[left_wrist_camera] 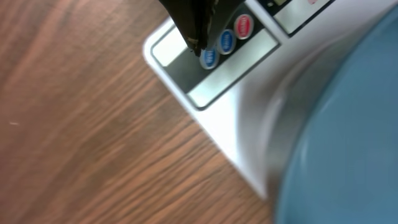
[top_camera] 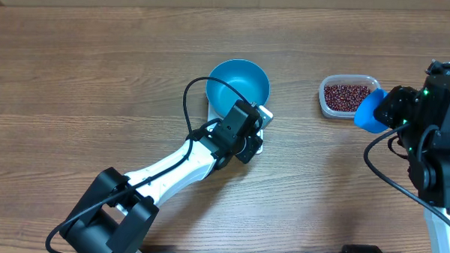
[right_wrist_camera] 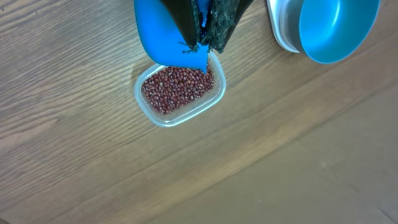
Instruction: Scoop item into bowl and weigh 150g on scale
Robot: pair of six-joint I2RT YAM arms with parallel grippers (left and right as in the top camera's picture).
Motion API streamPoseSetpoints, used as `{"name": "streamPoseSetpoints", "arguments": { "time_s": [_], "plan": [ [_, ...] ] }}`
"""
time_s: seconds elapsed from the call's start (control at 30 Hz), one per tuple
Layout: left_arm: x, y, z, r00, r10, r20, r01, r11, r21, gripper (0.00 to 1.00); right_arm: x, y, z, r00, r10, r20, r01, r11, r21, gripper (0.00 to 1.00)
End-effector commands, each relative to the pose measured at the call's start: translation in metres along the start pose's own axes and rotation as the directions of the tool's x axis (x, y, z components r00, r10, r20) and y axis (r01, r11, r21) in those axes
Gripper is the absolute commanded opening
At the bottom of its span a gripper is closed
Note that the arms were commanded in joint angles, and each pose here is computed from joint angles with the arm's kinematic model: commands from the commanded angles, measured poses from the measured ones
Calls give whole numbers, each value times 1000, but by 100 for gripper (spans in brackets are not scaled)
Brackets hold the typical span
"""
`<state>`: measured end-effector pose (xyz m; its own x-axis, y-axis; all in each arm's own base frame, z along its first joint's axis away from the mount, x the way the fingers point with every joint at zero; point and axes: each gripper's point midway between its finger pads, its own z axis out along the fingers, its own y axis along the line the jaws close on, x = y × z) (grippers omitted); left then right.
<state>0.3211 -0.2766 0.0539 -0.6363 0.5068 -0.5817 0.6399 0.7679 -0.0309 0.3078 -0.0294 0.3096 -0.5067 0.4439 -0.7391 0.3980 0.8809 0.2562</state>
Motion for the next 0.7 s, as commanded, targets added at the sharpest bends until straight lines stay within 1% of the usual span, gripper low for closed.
{"name": "streamPoseSetpoints", "arguments": {
  "time_s": [0.0, 0.1, 0.67],
  "plan": [
    [5, 22, 5, 992, -123, 0, 122, 985, -120, 4, -4, 2, 3, 1000, 3, -2, -3, 1000, 2, 4],
    [6, 26, 4, 988, -156, 4, 155, 977, -147, 4, -2, 2, 10, 1000, 0, -19, 0, 1000, 10, 4],
    [19, 26, 12, 987, -158, -42, 150, 977, -153, 4, -2, 2, 10, 1000, 0, -19, 0, 1000, 11, 4]
  ]
}}
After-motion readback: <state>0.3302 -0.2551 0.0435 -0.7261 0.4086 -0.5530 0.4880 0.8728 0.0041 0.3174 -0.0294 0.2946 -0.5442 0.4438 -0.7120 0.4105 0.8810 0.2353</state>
